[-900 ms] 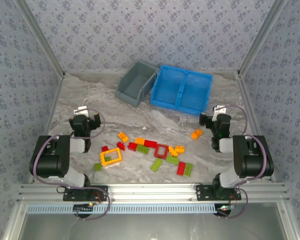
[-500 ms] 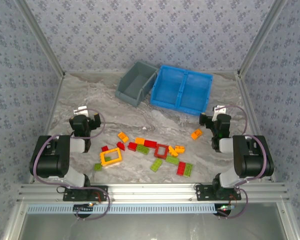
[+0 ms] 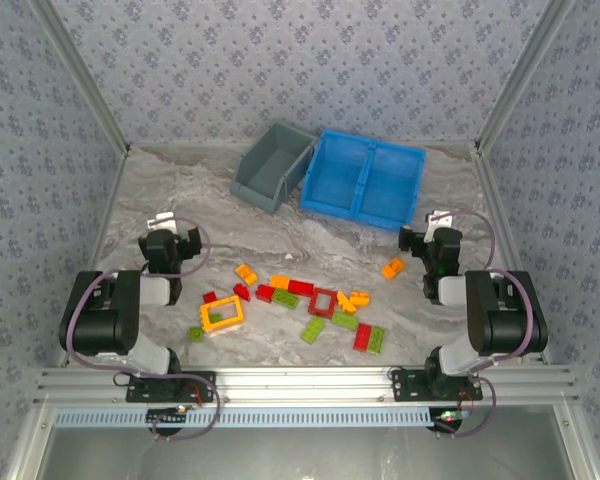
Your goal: Sort the legos into containers by color
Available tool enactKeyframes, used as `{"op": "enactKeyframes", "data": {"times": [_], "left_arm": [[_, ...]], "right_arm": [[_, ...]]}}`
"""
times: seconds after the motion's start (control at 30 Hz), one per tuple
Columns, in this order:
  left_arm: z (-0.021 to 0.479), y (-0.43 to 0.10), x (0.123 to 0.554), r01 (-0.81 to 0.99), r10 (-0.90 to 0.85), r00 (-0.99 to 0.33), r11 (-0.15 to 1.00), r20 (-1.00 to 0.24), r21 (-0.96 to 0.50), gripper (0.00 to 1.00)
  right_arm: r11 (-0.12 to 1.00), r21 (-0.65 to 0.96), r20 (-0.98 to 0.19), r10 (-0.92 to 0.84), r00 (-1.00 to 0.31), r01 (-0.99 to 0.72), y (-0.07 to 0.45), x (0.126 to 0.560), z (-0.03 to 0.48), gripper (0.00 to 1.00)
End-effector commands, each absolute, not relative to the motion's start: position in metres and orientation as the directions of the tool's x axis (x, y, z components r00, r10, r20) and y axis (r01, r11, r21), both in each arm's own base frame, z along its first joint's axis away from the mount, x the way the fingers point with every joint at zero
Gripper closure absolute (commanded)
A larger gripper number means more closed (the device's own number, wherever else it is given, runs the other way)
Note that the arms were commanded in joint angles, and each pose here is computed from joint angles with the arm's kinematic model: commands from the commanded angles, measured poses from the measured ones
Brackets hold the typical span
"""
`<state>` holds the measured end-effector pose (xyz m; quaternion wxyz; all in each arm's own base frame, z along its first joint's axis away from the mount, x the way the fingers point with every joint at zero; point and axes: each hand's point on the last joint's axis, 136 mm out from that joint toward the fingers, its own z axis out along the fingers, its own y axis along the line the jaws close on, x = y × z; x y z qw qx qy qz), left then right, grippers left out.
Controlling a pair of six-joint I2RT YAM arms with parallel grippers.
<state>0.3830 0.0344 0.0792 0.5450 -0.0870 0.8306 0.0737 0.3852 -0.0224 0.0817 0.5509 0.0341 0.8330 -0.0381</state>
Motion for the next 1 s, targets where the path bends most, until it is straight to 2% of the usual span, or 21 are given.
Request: {"op": "enactKeyframes", "data": {"times": [0.0,0.1,0.13,0.2,0.27,0.3,0.33,0.4,0.47,0.5,0.53,0.6,0.7,0.8,0.97], "left_arm": [[0.092,0.035,0.392,-0.219,-0.064,-0.349,0.976,-0.935,0.015,0.01],[0.123,0.025,0.386,-0.197,-0.003,-0.345,0.978,-0.939,0.07,0.0],[0.148,0.018,0.382,-0.194,0.025,-0.328,0.976,-0.944,0.094,0.0],[0.2,0.003,0.37,-0.165,0.025,-0.253,0.984,-0.967,0.068,0.01],[0.253,-0.008,0.355,-0.167,-0.045,-0.174,0.986,-0.984,-0.015,0.01],[0.275,-0.016,0.349,-0.135,-0.118,-0.176,0.986,-0.977,-0.095,0.01],[0.289,-0.02,0.343,-0.133,-0.222,-0.206,0.971,-0.953,-0.197,0.01],[0.298,-0.024,0.337,-0.192,-0.43,-0.267,0.901,-0.863,-0.389,0.01],[0.309,-0.056,0.357,-0.008,-0.458,-0.332,0.876,-0.825,-0.483,0.01],[0.31,-0.067,0.368,0.017,-0.468,-0.402,0.856,-0.787,-0.517,0.01],[0.306,-0.077,0.379,0.01,-0.445,-0.485,0.858,-0.753,-0.513,0.01],[0.29,-0.097,0.396,0.005,-0.36,-0.617,0.887,-0.7,-0.461,0.08],[0.26,-0.124,0.415,0.011,-0.276,-0.747,0.904,-0.604,-0.427,0.13],[0.235,-0.142,0.431,0.01,-0.247,-0.805,0.903,-0.54,-0.429,0.19],[0.208,-0.164,0.455,0.027,-0.223,-0.828,0.901,-0.515,-0.433,0.25]], "right_arm": [[0.995,-0.037,-0.919,0.002,-0.393,0.092,-0.024,0.389,0.084,0.0],[0.995,-0.052,-0.921,-0.013,-0.39,0.087,-0.02,0.388,0.106,0.0],[0.99,-0.077,-0.909,-0.02,-0.416,0.121,-0.022,0.384,0.127,0.0],[0.986,-0.081,-0.927,-0.021,-0.374,0.147,-0.016,0.377,0.194,0.0],[0.985,0.013,-0.959,0.06,-0.276,0.17,-0.009,0.36,0.261,0.0],[0.97,0.128,-0.959,0.174,-0.223,0.207,-0.011,0.352,0.292,0.0],[0.934,0.244,-0.925,0.305,-0.228,0.261,-0.016,0.341,0.302,0.0],[0.836,0.421,-0.829,0.512,-0.225,0.352,-0.022,0.33,0.3,0.0],[0.861,0.48,-0.808,0.509,-0.298,0.169,0.004,0.347,0.311,0.0],[0.864,0.485,-0.784,0.499,-0.37,0.139,0.017,0.352,0.312,0.0],[0.881,0.451,-0.765,0.463,-0.447,0.14,0.03,0.357,0.309,0.0],[0.921,0.355,-0.734,0.381,-0.562,0.161,0.052,0.365,0.297,0.0],[0.936,0.326,-0.629,0.319,-0.709,0.132,0.088,0.386,0.261,0.07],[0.94,0.308,-0.536,0.3,-0.789,0.147,0.11,0.408,0.224,0.12],[0.953,0.26,-0.457,0.265,-0.849,0.157,0.136,0.447,0.181,0.23]]}}
